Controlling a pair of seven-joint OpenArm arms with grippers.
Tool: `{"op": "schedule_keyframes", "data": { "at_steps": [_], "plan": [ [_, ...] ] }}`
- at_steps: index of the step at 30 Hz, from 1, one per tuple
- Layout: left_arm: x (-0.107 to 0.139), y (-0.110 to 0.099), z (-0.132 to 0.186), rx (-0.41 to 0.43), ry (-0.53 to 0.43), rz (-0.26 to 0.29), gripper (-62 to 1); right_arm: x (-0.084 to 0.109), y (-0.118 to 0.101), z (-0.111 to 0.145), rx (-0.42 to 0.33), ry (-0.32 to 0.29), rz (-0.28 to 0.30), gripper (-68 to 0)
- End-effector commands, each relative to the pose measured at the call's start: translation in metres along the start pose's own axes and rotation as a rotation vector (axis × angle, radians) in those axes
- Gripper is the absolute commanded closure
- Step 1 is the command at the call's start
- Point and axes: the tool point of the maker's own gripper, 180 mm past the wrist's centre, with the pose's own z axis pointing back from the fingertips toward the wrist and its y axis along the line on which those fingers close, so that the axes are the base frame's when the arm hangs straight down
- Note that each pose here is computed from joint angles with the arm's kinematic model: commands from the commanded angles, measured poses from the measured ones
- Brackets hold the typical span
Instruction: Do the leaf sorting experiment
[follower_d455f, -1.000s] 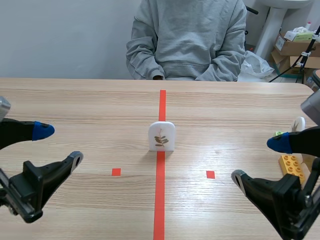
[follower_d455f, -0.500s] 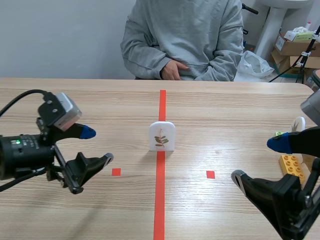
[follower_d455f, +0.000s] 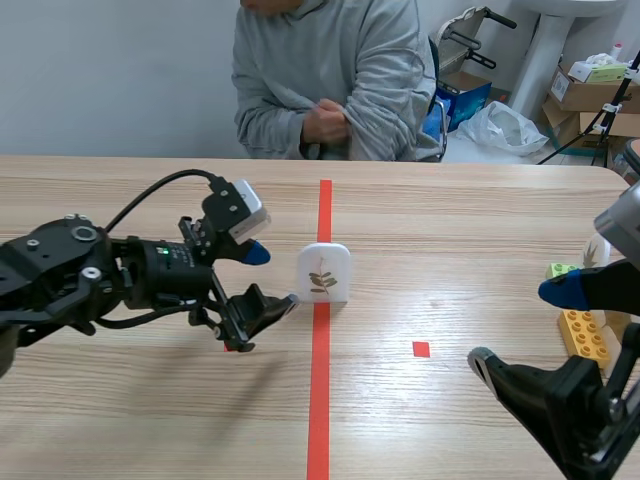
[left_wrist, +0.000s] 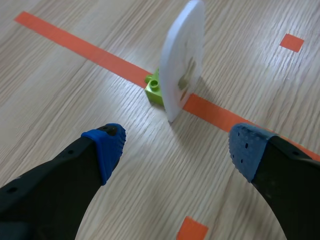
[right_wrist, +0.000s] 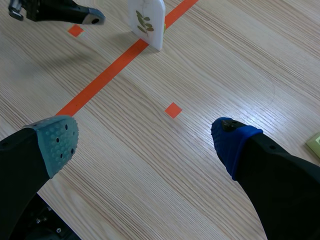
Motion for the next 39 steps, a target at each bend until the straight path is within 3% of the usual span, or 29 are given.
{"op": "schedule_keyframes", "data": {
  "at_steps": [1, 8, 23, 28, 39],
  "plan": [
    [0.019, 0.001, -0.007, -0.005, -0.048, -0.008, -45.5, 0.010, -0.002, 0.002, 0.000, -0.033, 0.018, -54.2],
    [0.025, -0.005, -0.034, -0.016, -0.031, -0.055, -45.5, 0.010, -0.002, 0.002, 0.000, -0.033, 0.018, -54.2],
    [0.036, -0.011, -0.049, -0.010, -0.054, -0.058, -44.4, 0.010, -0.002, 0.002, 0.000, -0.033, 0.018, -54.2],
    [0.037, -0.011, -0.049, -0.010, -0.061, -0.057, -30.7, 0.010, -0.002, 0.002, 0.000, -0.033, 0.018, -54.2],
    [0.039, -0.011, -0.049, -0.011, -0.070, -0.057, -11.2, 0.010, -0.002, 0.002, 0.000, -0.033, 0.018, -54.2]
  ]
}}
